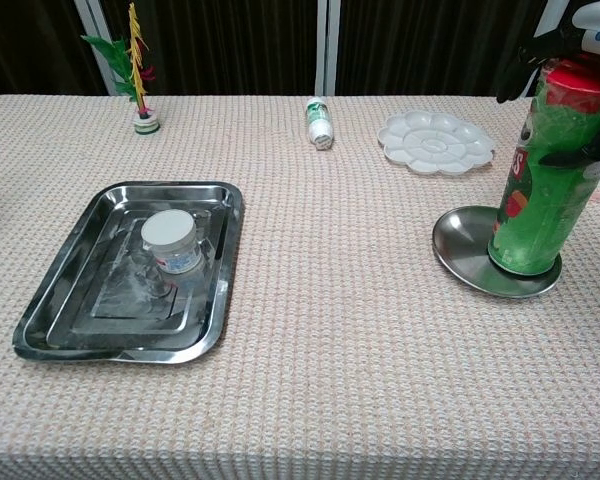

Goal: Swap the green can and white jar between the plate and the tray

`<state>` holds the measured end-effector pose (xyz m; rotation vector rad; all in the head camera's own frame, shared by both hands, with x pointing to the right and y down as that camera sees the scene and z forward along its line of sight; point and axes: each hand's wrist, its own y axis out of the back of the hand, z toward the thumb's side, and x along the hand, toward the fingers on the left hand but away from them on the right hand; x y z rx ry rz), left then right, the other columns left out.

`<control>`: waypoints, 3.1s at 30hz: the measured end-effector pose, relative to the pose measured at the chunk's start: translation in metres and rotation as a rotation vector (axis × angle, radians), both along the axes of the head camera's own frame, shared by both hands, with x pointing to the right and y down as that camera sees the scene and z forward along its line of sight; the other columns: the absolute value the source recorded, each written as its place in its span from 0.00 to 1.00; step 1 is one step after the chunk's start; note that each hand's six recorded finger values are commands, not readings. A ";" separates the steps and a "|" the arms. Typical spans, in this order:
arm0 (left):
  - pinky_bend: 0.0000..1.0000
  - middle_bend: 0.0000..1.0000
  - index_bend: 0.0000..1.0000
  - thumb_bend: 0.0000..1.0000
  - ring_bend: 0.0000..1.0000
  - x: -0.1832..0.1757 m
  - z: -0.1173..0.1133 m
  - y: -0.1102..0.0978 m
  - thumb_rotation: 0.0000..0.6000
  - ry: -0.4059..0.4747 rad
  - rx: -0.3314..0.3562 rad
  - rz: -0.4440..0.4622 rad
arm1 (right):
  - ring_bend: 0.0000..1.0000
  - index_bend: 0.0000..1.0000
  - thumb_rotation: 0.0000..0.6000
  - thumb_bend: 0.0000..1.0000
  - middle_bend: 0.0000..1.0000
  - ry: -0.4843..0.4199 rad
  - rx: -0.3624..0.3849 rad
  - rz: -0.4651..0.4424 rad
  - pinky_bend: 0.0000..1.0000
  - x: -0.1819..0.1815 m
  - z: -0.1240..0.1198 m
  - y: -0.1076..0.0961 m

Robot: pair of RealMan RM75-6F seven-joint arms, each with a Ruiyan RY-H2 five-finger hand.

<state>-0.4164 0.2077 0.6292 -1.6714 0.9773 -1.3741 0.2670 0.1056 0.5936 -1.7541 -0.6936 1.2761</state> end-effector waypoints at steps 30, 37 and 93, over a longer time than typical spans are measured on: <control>0.15 0.06 0.10 0.06 0.00 -0.013 0.005 0.003 1.00 -0.004 -0.013 -0.023 | 0.33 0.38 1.00 0.35 0.35 -0.216 0.055 -0.214 0.62 -0.179 0.025 -0.059; 0.15 0.06 0.10 0.06 0.00 -0.018 0.003 0.004 1.00 -0.002 -0.010 -0.026 | 0.33 0.38 1.00 0.35 0.35 -0.244 0.028 -0.221 0.59 -0.215 0.048 -0.065; 0.21 0.09 0.11 0.09 0.01 0.169 0.054 -0.045 1.00 0.145 -0.151 0.426 | 0.00 0.00 1.00 0.07 0.00 -0.197 0.273 0.247 0.00 0.134 -0.082 0.020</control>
